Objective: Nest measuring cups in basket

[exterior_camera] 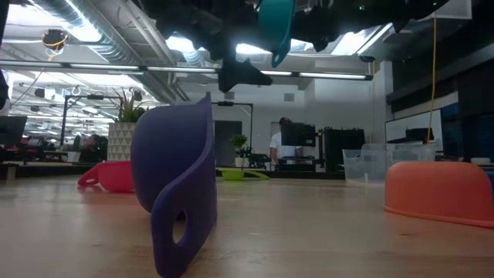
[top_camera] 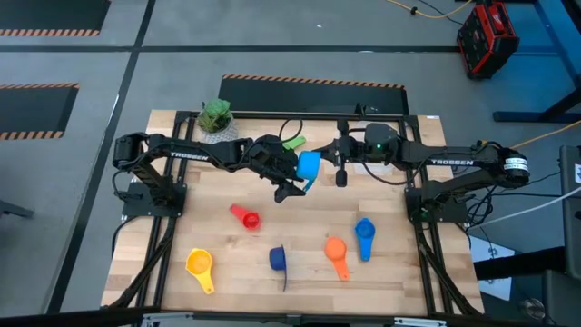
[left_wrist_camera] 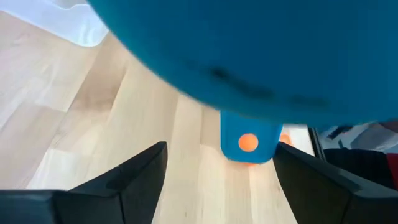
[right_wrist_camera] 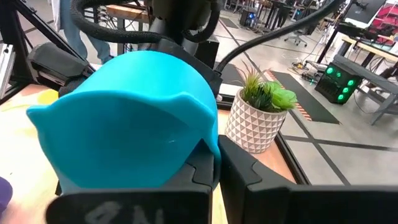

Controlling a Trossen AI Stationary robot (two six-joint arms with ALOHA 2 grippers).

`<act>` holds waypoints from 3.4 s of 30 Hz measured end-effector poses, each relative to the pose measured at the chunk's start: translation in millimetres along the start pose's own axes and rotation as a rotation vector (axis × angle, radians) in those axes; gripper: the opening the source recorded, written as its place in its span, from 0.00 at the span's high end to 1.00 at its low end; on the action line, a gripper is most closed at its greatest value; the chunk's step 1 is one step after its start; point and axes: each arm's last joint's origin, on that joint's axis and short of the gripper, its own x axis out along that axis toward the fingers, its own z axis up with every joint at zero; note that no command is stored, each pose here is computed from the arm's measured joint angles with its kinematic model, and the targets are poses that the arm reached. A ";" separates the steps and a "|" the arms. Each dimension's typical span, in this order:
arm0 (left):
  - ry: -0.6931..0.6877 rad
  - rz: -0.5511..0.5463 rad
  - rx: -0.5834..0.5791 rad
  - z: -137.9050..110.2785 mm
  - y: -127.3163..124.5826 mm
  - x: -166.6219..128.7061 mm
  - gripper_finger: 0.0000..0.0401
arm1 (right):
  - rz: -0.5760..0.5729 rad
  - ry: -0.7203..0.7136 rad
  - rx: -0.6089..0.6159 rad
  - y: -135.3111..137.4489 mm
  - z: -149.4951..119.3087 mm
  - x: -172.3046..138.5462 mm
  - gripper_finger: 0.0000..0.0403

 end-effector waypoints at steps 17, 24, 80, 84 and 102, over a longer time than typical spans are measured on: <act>-0.022 0.206 0.009 -2.8 7.0 -0.3 0.29 | -0.141 0.117 0.051 -30.7 2.8 -57.3 0.97; -0.019 0.233 0.044 -3.1 8.0 -0.7 0.29 | -0.166 0.295 0.161 -44.0 17.7 -73.7 0.97; 0.332 0.443 0.029 -37.6 20.2 -11.2 0.29 | 0.116 1.039 0.670 -30.0 -119.3 65.4 0.84; 0.332 0.443 0.029 -37.6 20.2 -11.2 0.29 | 0.116 1.039 0.670 -30.0 -119.3 65.4 0.79; 0.332 0.443 0.029 -37.6 20.1 -11.2 0.29 | 0.099 1.042 0.679 -33.0 -120.2 64.3 0.79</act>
